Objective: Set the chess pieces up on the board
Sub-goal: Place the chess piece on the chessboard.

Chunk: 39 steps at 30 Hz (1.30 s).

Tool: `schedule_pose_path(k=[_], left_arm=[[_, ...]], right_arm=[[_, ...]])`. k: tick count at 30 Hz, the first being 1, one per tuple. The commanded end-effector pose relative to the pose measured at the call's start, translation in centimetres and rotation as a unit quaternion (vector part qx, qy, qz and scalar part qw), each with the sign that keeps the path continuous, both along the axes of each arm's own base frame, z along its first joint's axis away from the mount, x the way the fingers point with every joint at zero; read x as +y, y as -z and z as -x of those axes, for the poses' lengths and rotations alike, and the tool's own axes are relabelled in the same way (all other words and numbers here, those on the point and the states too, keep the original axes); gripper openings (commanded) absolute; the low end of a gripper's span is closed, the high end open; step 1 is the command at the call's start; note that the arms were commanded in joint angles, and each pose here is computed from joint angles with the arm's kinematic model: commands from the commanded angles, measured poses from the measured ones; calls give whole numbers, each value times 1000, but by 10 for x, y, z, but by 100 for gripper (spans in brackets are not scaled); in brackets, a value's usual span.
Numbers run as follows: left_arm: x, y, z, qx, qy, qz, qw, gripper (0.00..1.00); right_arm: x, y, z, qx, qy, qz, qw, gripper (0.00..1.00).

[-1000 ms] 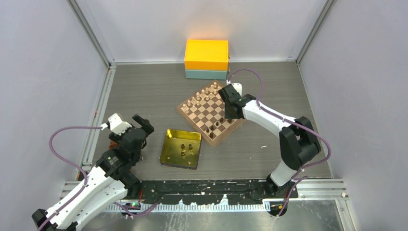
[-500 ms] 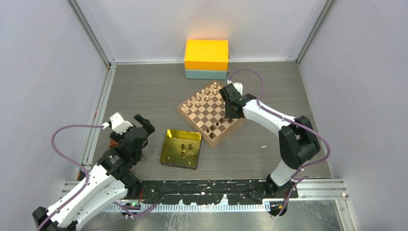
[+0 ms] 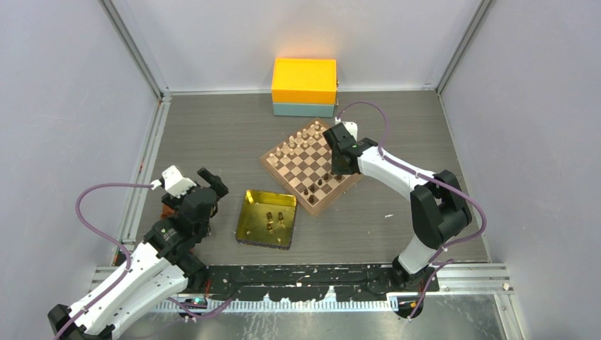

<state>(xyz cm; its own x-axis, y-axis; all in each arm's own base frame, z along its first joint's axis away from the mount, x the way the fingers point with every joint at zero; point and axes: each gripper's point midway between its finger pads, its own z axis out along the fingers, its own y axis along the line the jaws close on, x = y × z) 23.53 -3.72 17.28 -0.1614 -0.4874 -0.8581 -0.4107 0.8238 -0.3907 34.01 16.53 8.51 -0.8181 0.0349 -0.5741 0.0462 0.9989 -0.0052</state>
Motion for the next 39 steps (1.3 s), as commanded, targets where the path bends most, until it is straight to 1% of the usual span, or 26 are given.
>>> schedule_pose_path(k=[1, 16, 39], left_arm=[[0, -11, -4, -24, -11, 11, 1000, 100], [1, -11, -3, -24, -11, 14, 1000, 100], [0, -10, -3, -22, -10, 13, 1000, 100]], right_arm=[[3, -3, -5, -12, -1, -10, 1000, 8], [5, -7, -5, -15, -4, -17, 1000, 13], [8, -10, -5, -19, -8, -25, 999, 18]])
